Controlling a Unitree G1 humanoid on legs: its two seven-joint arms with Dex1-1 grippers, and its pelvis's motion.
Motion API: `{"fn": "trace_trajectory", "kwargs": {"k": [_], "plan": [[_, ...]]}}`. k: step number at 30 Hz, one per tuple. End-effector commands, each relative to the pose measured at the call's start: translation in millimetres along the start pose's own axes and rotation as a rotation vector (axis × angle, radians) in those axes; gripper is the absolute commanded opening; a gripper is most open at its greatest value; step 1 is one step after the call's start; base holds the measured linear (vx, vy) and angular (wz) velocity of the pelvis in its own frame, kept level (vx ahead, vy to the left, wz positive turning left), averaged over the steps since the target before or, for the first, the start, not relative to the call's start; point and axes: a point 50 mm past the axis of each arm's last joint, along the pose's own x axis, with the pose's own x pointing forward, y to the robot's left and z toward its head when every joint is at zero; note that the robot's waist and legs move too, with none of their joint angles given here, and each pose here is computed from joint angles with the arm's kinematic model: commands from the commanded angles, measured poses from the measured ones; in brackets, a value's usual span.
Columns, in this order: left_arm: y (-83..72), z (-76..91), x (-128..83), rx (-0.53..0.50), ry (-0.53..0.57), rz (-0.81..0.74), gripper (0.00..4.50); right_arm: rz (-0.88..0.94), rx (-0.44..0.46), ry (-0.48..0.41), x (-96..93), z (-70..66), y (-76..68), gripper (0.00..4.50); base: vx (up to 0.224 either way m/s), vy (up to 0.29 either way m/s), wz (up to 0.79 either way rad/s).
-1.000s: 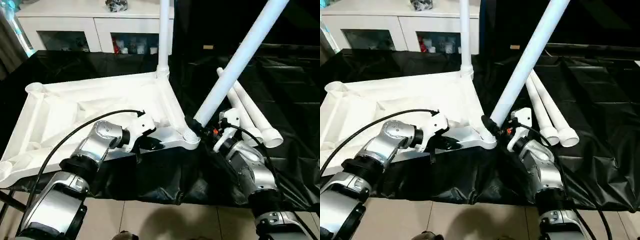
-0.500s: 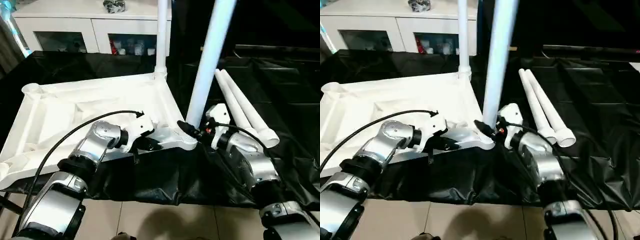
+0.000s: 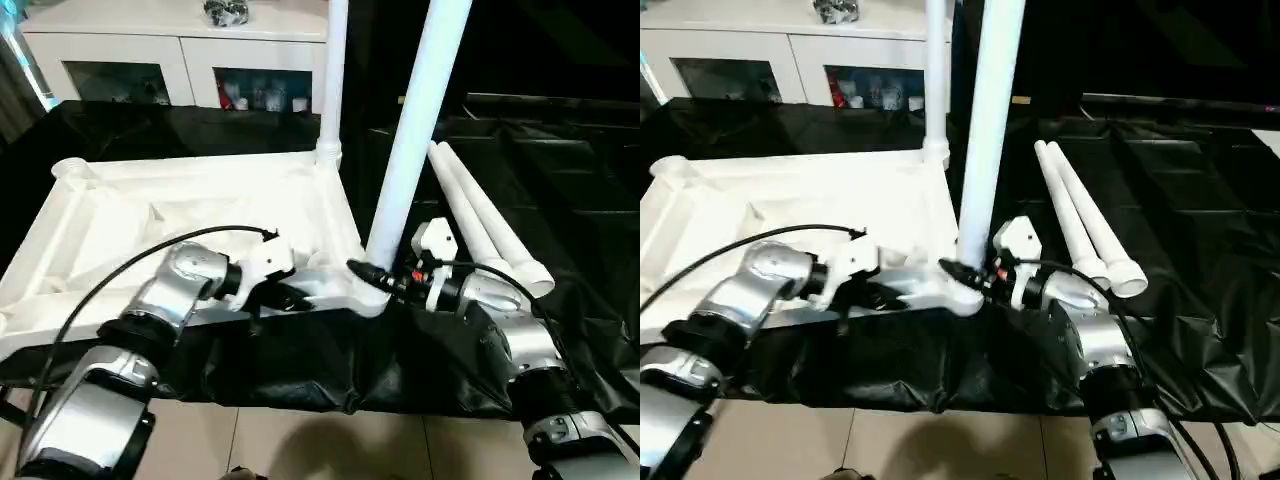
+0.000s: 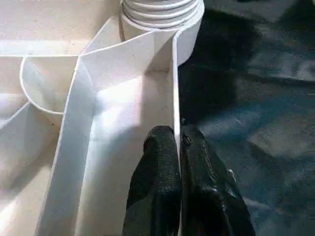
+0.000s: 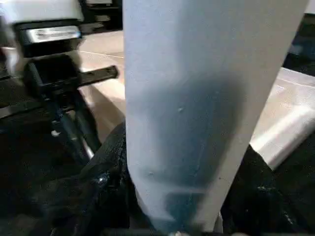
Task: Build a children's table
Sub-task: Insert table leg to table base
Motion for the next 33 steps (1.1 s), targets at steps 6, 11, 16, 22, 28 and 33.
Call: {"fn": "trace_trajectory", "kwargs": {"k": [6,11,16,22,28,33], "plan": [[4.3,14.0,-5.3,0.05,-0.038,-0.03,0.0,0.082,0.121,0.152,0.2,-41.3,20.2,1.89,0.0,0.0,0.0],[15.6,21.3,-1.3,-0.002,-0.057,0.127,0.0,-0.113,0.127,0.129,8.8,-34.3,0.2,1.89,0.0,0.0,0.0],[28.2,45.6,10.4,-0.037,-0.116,0.336,0.0,-0.371,0.184,0.06,22.9,-22.3,-21.1,1.89,0.0,0.0,0.0],[27.9,67.8,34.7,-0.093,-0.142,0.498,0.0,-0.615,0.214,0.111,34.6,-24.2,-31.0,1.89,0.0,0.0,0.0],[19.4,66.5,47.6,-0.067,-0.106,0.46,0.0,-0.605,0.211,0.144,49.4,-28.8,-21.4,1.89,0.0,0.0,0.0],[17.9,63.9,46.7,-0.077,-0.087,0.471,0.0,-0.63,0.23,0.141,55.5,-29.2,-18.9,1.89,0.0,0.0,0.0]]}}
